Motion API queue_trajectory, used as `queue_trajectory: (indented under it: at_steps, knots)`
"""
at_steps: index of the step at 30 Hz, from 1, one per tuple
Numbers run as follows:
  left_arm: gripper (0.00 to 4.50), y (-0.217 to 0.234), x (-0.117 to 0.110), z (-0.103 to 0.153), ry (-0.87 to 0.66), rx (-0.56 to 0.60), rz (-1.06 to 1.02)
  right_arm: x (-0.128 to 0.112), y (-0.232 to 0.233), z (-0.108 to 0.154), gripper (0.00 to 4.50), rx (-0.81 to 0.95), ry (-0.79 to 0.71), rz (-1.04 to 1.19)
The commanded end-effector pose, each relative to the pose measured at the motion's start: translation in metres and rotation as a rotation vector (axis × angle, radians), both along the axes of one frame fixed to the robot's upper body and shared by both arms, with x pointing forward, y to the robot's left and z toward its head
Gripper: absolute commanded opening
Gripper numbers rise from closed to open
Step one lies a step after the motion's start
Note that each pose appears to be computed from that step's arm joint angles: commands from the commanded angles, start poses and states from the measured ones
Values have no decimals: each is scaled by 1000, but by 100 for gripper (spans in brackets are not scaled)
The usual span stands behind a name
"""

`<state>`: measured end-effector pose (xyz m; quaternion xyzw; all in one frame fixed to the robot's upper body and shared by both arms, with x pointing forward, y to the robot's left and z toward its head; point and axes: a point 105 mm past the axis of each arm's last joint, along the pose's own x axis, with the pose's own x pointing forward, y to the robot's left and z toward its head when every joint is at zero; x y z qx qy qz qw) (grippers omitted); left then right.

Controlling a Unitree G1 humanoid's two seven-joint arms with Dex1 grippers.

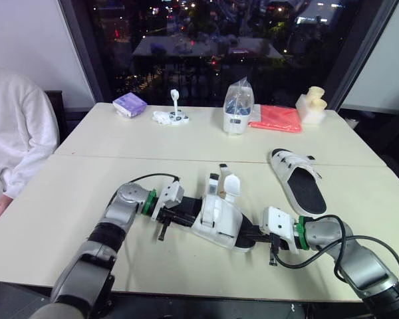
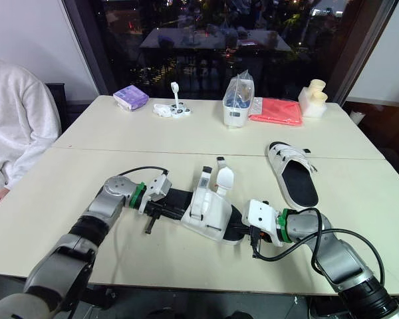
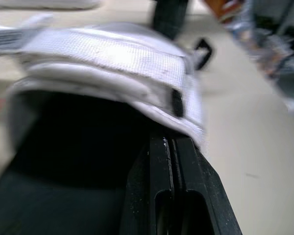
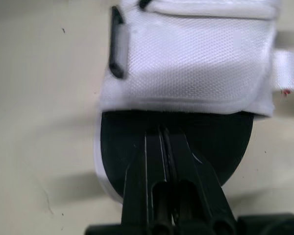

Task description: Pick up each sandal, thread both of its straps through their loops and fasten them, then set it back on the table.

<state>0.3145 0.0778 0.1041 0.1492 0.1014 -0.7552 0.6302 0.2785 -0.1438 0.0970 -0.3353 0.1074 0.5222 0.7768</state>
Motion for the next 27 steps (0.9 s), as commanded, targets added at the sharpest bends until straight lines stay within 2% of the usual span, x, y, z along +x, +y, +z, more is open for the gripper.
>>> queue_trajectory:
  at_steps: [1,7,11,17,21,24,27]
  knots:
    - [4,-5,-18,14,24,-13,-85,1,-6,0,0,-12,1,-18]
    - [4,-2,-29,14,61,7,-89,3,-2,0,0,3,-4,-17]
    - [4,6,-21,8,20,53,-40,4,1,-2,0,7,-4,-13]
    - [4,34,-5,22,20,97,76,5,3,-2,0,9,-7,-8]
    - [4,49,3,48,106,15,185,7,4,-2,0,7,-9,-6]
    - [4,52,19,62,162,-71,310,8,4,-3,0,5,-10,-3]
    - [85,46,41,69,206,-159,441,9,5,-3,0,4,-13,3]
